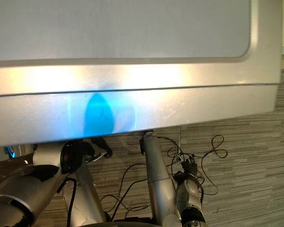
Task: Pick up the laundry basket with both hands and put the clothes into the washing machine.
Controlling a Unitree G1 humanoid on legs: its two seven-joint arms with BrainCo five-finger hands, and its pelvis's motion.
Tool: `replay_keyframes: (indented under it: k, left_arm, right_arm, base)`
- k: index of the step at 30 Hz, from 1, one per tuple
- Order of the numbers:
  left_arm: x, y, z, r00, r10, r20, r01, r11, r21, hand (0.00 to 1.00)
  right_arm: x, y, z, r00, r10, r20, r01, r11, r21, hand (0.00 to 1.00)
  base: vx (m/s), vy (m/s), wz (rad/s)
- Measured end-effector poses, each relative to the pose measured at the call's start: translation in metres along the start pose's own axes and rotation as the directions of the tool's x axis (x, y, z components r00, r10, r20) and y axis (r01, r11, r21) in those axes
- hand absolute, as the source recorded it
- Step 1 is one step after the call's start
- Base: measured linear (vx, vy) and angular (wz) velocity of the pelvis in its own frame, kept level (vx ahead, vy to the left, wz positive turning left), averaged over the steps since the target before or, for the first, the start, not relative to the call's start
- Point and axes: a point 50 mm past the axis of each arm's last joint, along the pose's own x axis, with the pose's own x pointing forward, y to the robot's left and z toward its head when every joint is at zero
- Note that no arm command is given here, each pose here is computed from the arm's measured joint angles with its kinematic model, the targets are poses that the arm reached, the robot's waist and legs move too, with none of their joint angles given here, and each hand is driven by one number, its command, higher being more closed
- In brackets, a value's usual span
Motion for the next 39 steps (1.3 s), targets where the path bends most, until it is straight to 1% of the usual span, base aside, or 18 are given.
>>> replay_keyframes:
  k: [3,4,6,7,8,10,12,14,16,18,19,22,24,29,33,36,38,39]
  left_arm:
    - [-0.014,0.026,-0.039,0.997,0.048,-0.062,-0.045,0.997,0.057,0.00]
    - [-0.019,0.029,-0.048,0.996,0.043,-0.078,-0.038,0.997,0.070,0.00]
    - [-0.041,0.037,-0.082,0.991,0.006,-0.130,0.017,0.985,0.173,0.00]
    - [-0.056,0.046,-0.100,0.988,-0.021,-0.152,0.064,0.958,0.279,0.00]
    - [-0.064,0.052,-0.109,0.986,-0.033,-0.166,0.086,0.942,0.325,0.00]
    - [-0.090,0.082,-0.138,0.969,-0.034,-0.245,0.141,0.889,0.435,0.00]
    - [-0.119,0.119,-0.164,0.941,0.015,-0.337,0.171,0.841,0.514,0.00]
    - [-0.142,0.150,-0.179,0.908,0.075,-0.413,0.181,0.819,0.545,0.00]
    - [-0.170,0.196,-0.193,0.847,0.204,-0.490,0.168,0.773,0.612,0.00]
    - [-0.190,0.228,-0.199,0.785,0.315,-0.532,0.143,0.745,0.652,0.00]
    - [-0.202,0.246,-0.203,0.734,0.381,-0.562,0.127,0.736,0.665,0.00]
    - [-0.227,0.276,-0.205,0.639,0.485,-0.597,0.081,0.729,0.679,0.00]
    - [-0.252,0.300,-0.204,0.549,0.559,-0.621,0.049,0.720,0.692,0.00]
    - [-0.259,0.306,-0.204,0.520,0.572,-0.634,0.013,0.737,0.676,0.00]
    - [-0.262,0.300,-0.209,0.515,0.550,-0.658,0.017,0.760,0.649,0.00]
    - [-0.262,0.304,-0.206,0.515,0.558,-0.651,0.018,0.753,0.658,0.00]
    - [-0.261,0.302,-0.207,0.516,0.549,-0.657,0.045,0.748,0.662,0.00]
    - [-0.258,0.299,-0.209,0.519,0.531,-0.670,0.101,0.740,0.664,0.00]
  right_arm:
    - [0.000,-0.010,-0.007,0.998,-0.046,-0.040,0.047,0.999,0.016,0.00]
    - [0.000,-0.011,-0.009,0.997,-0.053,-0.049,0.054,0.998,0.016,0.00]
    - [-0.001,-0.015,-0.012,0.995,-0.070,-0.066,0.071,0.997,0.012,0.00]
    - [-0.001,-0.015,-0.014,0.995,-0.070,-0.073,0.071,0.997,0.009,0.00]
    - [-0.001,-0.015,-0.015,0.995,-0.071,-0.076,0.072,0.997,0.008,0.00]
    - [-0.003,-0.018,-0.021,0.992,-0.078,-0.100,0.078,0.997,-0.006,0.00]
    - [-0.008,-0.027,-0.031,0.986,-0.098,-0.137,0.095,0.995,-0.026,0.00]
    - [-0.014,-0.038,-0.043,0.976,-0.124,-0.181,0.115,0.992,-0.059,0.00]
    - [-0.022,-0.049,-0.057,0.959,-0.153,-0.239,0.134,0.987,-0.092,0.00]
    - [-0.026,-0.055,-0.064,0.948,-0.162,-0.275,0.139,0.985,-0.103,0.00]
    - [-0.027,-0.059,-0.067,0.941,-0.171,-0.293,0.142,0.983,-0.118,0.00]
    - [-0.028,-0.066,-0.071,0.929,-0.183,-0.320,0.148,0.980,-0.130,0.00]
    - [-0.031,-0.072,-0.075,0.916,-0.190,-0.353,0.145,0.978,-0.149,0.00]
    - [-0.031,-0.081,-0.078,0.901,-0.198,-0.385,0.127,0.971,-0.201,0.00]
    - [-0.035,-0.089,-0.082,0.889,-0.206,-0.408,0.143,0.974,-0.178,0.00]
    - [-0.040,-0.088,-0.088,0.881,-0.200,-0.429,0.145,0.977,-0.157,0.00]
    - [-0.043,-0.090,-0.092,0.873,-0.205,-0.443,0.148,0.976,-0.160,0.00]
    - [-0.045,-0.094,-0.094,0.866,-0.215,-0.451,0.138,0.971,-0.197,0.00]
  base:
    - [0.03,-0.005,0.17]
    - [0.05,-0.026,0.51]
    - [0.06,-0.033,0.58]
    - [0.06,-0.036,0.46]
    - [0.09,-0.065,0.51]
    - [0.13,-0.079,0.37]
    - [0.17,-0.075,0.27]
    - [0.15,-0.056,0.22]
    - [0.14,-0.059,0.14]
    - [0.12,-0.044,0.03]
    - [0.10,-0.051,0.09]
    - [0.07,-0.078,0.10]
    - [0.06,-0.085,0.05]
    - [-0.02,-0.023,0.12]
    - [-0.10,0.079,-0.05]
    - [-0.09,0.106,-0.49]
    - [-0.09,0.095,-0.10]
    - [-0.07,0.101,0.02]
